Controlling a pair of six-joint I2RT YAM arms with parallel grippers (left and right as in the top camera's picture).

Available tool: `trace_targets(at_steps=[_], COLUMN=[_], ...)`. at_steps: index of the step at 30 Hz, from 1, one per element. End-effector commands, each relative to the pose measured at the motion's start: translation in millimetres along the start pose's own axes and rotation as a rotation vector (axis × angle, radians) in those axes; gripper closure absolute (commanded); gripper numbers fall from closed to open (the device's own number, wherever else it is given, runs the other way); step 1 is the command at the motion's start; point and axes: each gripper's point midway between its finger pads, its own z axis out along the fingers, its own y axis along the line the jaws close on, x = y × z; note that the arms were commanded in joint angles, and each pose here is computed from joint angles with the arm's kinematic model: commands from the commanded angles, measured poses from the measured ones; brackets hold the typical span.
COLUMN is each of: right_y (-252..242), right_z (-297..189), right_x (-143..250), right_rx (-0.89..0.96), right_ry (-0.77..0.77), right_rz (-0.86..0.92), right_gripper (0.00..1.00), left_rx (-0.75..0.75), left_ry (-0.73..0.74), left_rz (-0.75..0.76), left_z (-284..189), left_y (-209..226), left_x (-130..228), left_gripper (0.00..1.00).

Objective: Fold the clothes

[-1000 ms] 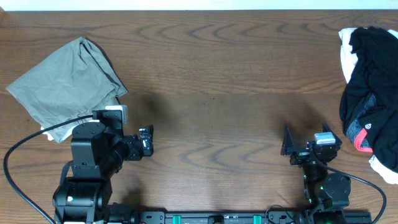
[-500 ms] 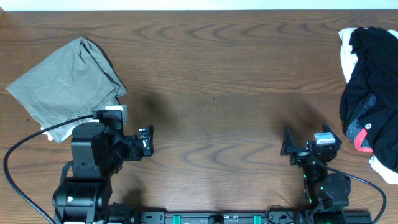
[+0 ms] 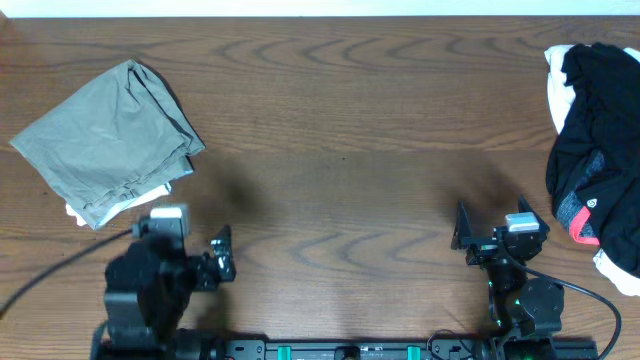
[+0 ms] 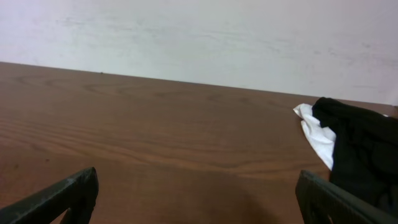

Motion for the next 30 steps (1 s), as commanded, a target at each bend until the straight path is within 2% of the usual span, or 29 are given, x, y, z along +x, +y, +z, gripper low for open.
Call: trace_targets(at_steps=[1,9,20,23,30], right_y=[2,2,2,2,2], right_z=[0,0,0,0,0], right_x=[0,0,0,0,0], right_rx=[-0.011,-0.011,-0.012,-0.011,-0.011], right_ry=[-0.001,-0.001,-0.001,-0.001,-0.001], right_rz=[-0.014,-0.014,-0.014,-0.014,-0.014], right_gripper=[0.01,0.01,0.01,0.01,0.01], left_rx=[-0.049,-0.005,0.025,0.008,-0.024], left_ry=[-0.039,-0.185,-0.478,-0.507,-0.45], left_rz=[0.012,0.032,0.12,0.122,0.143], left_z=[5,33,65,74,80], left_y=[12,10,6,10,16], left_x=[14,28,4,8,20], left_gripper=[0.02,0.02,0.02,0.02,0.02])
